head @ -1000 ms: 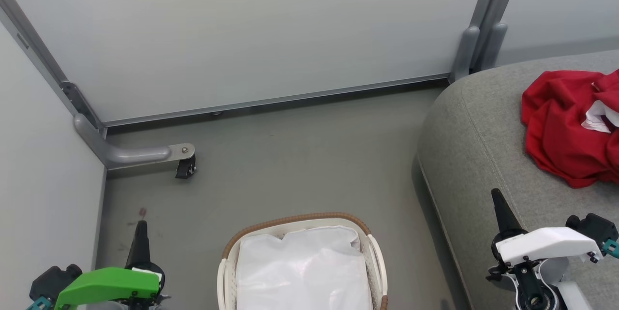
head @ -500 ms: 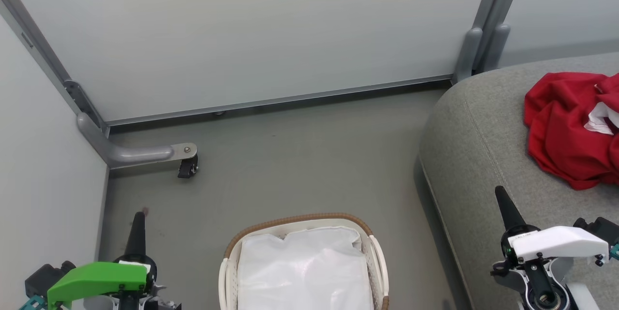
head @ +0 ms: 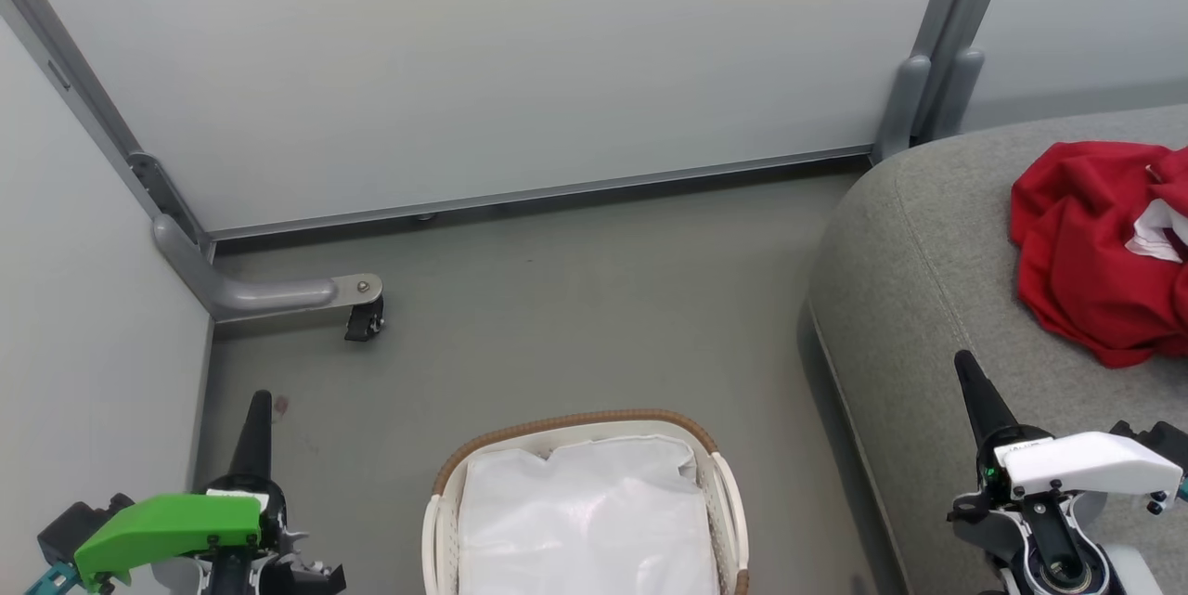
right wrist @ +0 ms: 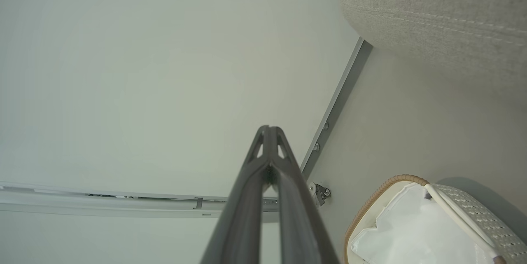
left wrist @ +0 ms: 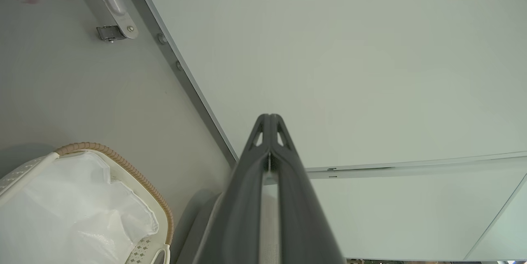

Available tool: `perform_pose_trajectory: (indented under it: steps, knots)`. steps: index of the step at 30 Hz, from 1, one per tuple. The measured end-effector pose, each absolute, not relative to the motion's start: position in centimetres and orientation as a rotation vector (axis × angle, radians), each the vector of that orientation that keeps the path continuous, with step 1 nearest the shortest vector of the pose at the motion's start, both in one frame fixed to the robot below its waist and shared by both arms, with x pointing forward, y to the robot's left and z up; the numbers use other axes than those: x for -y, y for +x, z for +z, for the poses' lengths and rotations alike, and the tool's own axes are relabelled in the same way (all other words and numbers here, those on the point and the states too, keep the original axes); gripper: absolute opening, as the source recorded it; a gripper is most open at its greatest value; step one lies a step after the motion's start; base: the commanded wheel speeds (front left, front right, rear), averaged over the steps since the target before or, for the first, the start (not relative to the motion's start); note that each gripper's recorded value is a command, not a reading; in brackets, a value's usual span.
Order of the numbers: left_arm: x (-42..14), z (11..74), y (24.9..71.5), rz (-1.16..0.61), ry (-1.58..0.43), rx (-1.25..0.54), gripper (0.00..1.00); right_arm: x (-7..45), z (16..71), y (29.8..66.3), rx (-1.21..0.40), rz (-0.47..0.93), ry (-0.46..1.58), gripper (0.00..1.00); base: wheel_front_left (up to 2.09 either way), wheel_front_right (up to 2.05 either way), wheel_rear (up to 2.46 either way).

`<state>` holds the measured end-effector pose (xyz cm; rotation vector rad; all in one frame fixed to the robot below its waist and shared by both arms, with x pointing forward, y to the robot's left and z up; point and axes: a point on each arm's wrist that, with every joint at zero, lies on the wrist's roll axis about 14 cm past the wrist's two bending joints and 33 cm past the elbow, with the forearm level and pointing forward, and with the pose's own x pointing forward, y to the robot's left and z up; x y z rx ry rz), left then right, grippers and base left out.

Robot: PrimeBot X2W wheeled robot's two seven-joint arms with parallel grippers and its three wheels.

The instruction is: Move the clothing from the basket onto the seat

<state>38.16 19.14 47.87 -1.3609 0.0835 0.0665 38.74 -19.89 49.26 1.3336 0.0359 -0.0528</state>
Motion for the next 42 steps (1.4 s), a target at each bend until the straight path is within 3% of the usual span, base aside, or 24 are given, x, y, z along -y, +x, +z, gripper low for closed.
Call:
perform_pose_trajectory:
  steps: [42]
  knots:
    - [-19.9,50.4,38.8,0.008,-1.576,-0.008,0.0,19.9,50.8,39.0,0.0,0.002,1.576,0.0,0.0,0.0,0.0]
